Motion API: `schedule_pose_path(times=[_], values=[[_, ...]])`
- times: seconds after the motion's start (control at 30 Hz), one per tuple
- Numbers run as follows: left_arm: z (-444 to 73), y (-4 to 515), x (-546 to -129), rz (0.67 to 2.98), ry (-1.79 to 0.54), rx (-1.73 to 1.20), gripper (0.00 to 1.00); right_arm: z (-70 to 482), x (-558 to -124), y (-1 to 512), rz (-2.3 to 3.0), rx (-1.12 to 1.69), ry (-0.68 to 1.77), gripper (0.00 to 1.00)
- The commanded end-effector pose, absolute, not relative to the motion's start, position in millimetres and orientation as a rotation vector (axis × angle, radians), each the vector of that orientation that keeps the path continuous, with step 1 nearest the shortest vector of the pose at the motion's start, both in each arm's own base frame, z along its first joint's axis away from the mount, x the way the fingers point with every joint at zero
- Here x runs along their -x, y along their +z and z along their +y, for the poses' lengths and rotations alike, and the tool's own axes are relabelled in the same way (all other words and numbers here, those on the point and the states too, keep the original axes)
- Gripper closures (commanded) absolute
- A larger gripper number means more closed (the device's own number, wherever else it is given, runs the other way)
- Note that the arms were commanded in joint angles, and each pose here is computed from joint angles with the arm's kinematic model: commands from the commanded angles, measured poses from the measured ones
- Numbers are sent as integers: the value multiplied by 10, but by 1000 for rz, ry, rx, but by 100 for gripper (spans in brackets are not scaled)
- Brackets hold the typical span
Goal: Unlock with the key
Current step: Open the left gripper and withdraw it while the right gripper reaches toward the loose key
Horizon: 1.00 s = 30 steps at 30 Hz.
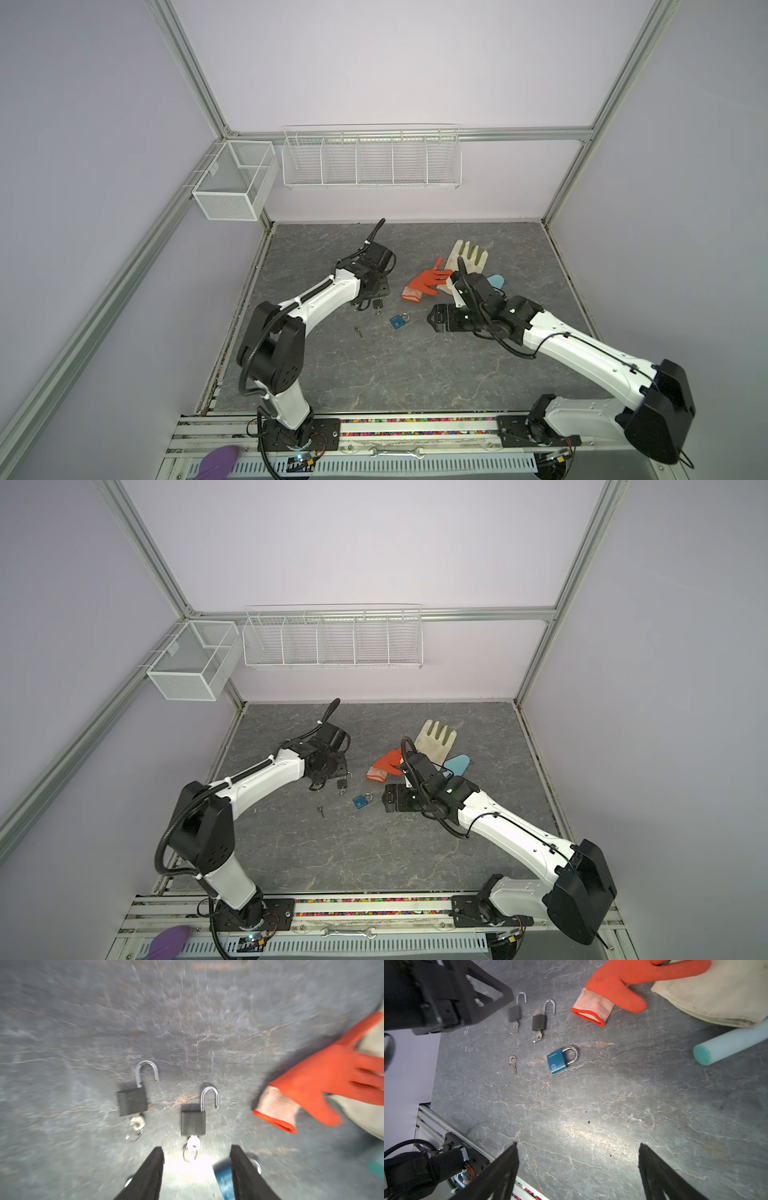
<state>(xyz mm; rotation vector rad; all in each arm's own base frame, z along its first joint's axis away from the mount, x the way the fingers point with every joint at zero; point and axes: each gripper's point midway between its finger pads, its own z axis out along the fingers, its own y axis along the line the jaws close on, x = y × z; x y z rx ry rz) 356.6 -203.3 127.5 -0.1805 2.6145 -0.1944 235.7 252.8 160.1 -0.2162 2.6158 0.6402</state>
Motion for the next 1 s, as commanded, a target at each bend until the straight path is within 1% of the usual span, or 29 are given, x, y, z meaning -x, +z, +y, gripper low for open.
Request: schedule_pose_path(times=[0.0, 0.13, 0.17, 0.2, 0.27, 0.47, 0.53, 0.57, 0.67, 0.77, 0.97], values=[[-1731, 1330, -3396, 2603, -99, 213, 48, 2715, -2325, 1588, 2635, 237, 655, 6], [-1520, 1514, -3201, 2553, -97, 230, 48, 3079, -2366, 1560, 2646, 202, 698, 1], [-1447, 1563, -3149, 2538, -90, 244, 48, 3191, -2372, 1543, 2653, 181, 716, 1], [-1378, 1601, -3109, 2524, -81, 257, 49, 3265, -2385, 1529, 2657, 165, 727, 3], [-1232, 1694, -3015, 2483, -79, 289, 48, 3501, -2423, 1488, 2658, 149, 750, 13], [-880, 1901, -2763, 2358, -107, 395, 49, 4030, -2511, 1287, 2677, 127, 726, 27], [-789, 1945, -2691, 2330, -107, 418, 49, 4172, -2533, 1221, 2678, 115, 718, 29], [-747, 1958, -2657, 2321, -104, 428, 49, 4240, -2538, 1175, 2676, 116, 705, 31], [-653, 1984, -2568, 2313, -90, 452, 49, 4414, -2539, 1006, 2708, 93, 699, 32], [-586, 1995, -2501, 2302, -78, 466, 49, 4554, -2556, 875, 2717, 90, 684, 43], [-493, 2005, -2410, 2280, -73, 500, 49, 4743, -2561, 609, 2758, 85, 657, 45]])
